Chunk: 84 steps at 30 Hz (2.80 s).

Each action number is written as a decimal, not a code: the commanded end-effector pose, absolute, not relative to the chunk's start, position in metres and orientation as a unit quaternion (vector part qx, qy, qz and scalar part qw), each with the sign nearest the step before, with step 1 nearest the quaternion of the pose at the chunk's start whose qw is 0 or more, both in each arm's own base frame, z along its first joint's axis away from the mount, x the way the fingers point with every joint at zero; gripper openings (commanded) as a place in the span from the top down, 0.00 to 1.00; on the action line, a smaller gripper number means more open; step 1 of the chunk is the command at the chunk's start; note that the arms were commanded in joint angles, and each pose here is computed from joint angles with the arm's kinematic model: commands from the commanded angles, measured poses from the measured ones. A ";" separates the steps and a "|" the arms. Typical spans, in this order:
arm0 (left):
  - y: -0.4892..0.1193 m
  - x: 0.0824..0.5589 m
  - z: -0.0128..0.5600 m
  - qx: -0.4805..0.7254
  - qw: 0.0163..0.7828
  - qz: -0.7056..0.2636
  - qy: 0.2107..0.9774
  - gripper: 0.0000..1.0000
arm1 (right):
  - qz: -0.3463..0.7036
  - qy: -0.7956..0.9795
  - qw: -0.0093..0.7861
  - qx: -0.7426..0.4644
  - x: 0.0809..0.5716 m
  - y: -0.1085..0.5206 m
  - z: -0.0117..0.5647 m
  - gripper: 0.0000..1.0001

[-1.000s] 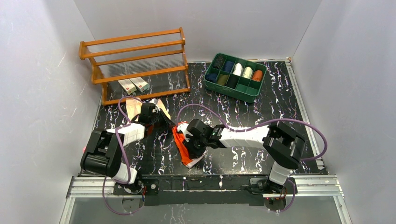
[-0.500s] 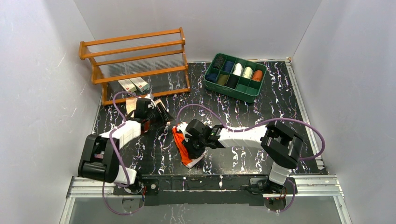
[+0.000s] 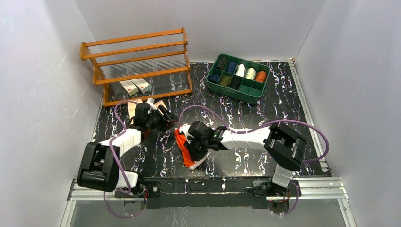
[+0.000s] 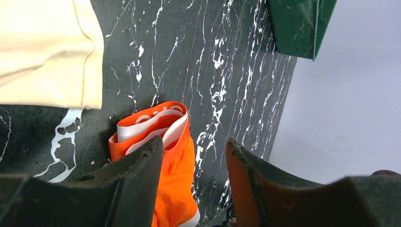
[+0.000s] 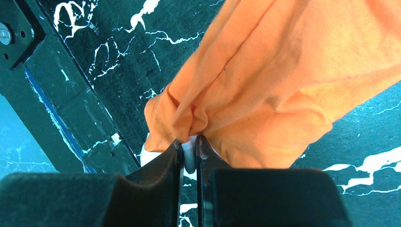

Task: Roll the underwear
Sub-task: Fold the underwear at the corner of the board.

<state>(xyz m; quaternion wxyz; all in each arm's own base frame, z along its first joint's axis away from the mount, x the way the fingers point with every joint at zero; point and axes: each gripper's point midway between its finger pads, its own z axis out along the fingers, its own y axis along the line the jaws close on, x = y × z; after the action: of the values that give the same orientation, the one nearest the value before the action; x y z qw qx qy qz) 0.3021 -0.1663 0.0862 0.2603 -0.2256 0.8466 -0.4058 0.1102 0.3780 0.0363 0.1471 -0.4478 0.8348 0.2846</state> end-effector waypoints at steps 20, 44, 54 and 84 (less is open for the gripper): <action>-0.189 0.297 0.061 -0.179 0.212 -0.397 0.875 0.62 | 0.286 0.832 0.164 -0.446 0.114 0.384 0.041 0.79; -0.186 0.280 0.081 -0.195 0.215 -0.400 0.869 1.00 | 0.318 0.830 0.193 -0.415 0.106 0.368 0.069 0.54; -0.187 0.267 0.076 -0.202 0.206 -0.414 0.863 1.00 | 0.332 0.830 0.255 -0.367 0.122 0.371 0.100 0.42; -0.183 0.265 0.064 -0.201 0.201 -0.398 0.872 1.00 | 0.243 0.859 0.194 -0.407 0.109 0.372 0.050 0.56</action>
<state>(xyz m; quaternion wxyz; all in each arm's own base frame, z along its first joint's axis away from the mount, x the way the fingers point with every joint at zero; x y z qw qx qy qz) 0.2658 -0.1825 0.0628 0.2004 -0.2092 0.8707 -0.3975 0.1053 0.3656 0.0446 0.1753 -0.3955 0.8619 0.2646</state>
